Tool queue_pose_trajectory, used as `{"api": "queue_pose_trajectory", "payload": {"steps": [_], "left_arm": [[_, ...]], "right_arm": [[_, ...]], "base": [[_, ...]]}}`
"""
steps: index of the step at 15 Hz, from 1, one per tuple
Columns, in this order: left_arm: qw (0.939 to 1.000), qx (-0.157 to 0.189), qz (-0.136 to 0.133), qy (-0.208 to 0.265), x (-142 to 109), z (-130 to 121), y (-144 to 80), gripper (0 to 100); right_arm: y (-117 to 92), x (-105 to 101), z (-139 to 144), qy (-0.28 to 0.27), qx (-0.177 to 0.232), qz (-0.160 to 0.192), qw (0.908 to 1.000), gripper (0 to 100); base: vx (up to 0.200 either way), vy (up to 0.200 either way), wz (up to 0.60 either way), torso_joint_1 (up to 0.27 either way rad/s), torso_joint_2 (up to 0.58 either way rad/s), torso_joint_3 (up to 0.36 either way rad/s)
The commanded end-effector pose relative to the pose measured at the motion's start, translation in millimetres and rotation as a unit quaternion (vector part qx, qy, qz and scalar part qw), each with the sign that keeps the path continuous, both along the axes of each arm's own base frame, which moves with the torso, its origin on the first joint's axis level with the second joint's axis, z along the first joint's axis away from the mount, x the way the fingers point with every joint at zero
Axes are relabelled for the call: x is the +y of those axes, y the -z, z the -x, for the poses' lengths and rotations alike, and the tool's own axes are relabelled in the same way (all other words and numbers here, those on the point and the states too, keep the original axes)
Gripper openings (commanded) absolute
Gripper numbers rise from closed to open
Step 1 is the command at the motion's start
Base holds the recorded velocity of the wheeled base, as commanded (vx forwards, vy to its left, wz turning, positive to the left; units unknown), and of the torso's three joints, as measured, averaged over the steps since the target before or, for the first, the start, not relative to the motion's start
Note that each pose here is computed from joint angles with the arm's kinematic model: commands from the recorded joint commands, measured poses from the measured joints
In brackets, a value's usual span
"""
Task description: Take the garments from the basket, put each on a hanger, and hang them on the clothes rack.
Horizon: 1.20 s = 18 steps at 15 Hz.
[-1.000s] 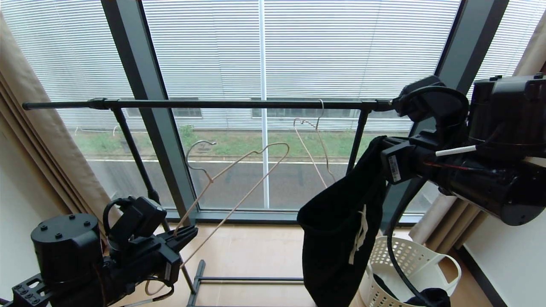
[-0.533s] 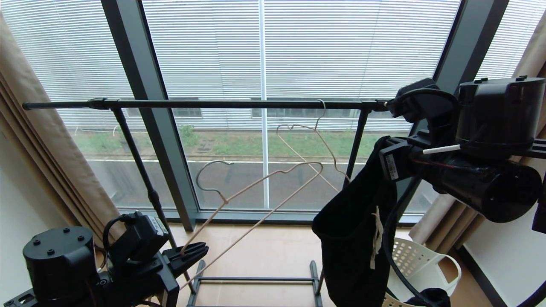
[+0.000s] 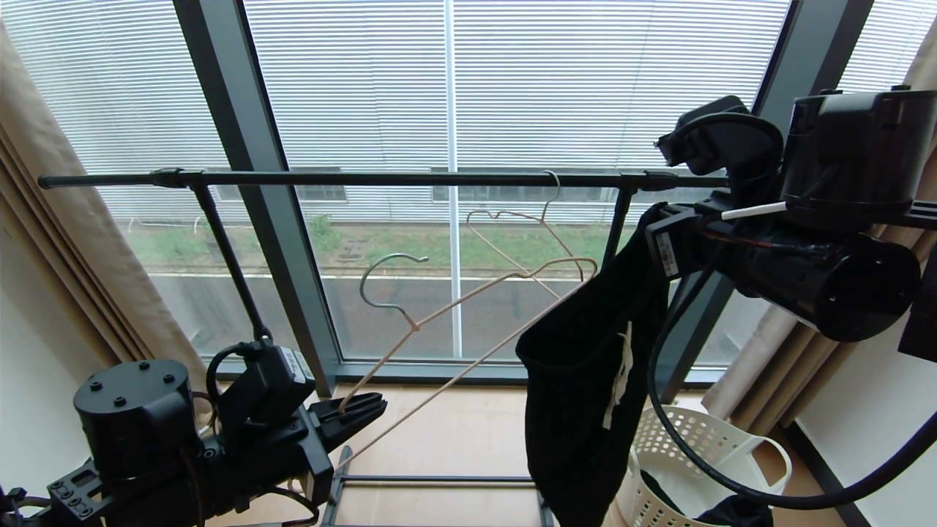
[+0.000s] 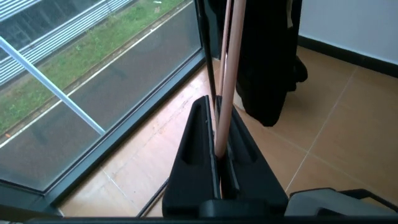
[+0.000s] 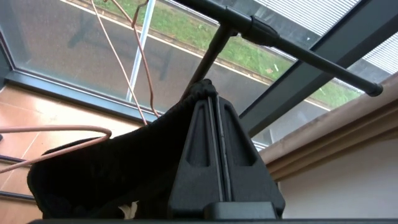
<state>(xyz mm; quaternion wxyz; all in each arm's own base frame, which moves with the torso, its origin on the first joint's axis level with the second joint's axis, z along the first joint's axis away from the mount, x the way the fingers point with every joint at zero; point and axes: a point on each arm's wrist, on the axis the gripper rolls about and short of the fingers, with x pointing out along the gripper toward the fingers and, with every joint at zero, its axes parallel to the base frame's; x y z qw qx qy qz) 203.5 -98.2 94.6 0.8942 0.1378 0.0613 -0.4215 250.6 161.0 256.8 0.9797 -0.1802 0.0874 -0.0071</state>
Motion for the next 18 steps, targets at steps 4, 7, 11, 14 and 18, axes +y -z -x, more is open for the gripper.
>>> {"api": "queue_pose_trajectory", "payload": {"steps": [4,7,11,14,18], "left_arm": [[0.9998,-0.001,-0.002,0.018,-17,-18,6,0],[0.9995,-0.003,-0.002,0.030,-23,-16,6,0],[0.9997,-0.005,-0.002,0.023,-21,-16,6,0],[0.9998,-0.015,0.003,0.016,-18,-18,4,0],[0.9997,-0.015,0.003,0.018,-17,-15,6,0]], "right_arm": [[-5,5,-5,0.012,-0.007,0.011,0.9998,0],[-5,7,-3,0.008,-0.008,0.013,0.9999,0],[0,-9,-16,0.041,-0.001,0.016,0.9990,0],[12,-8,-23,0.046,0.014,0.026,0.9985,0],[21,1,-37,0.045,0.024,0.034,0.9981,0]], "base": [[0.000,0.000,0.00,0.000,0.00,0.000],[0.000,0.000,0.00,0.000,0.00,0.000],[0.000,0.000,0.00,0.000,0.00,0.000],[0.000,0.000,0.00,0.000,0.00,0.000],[0.000,0.000,0.00,0.000,0.00,0.000]]}}
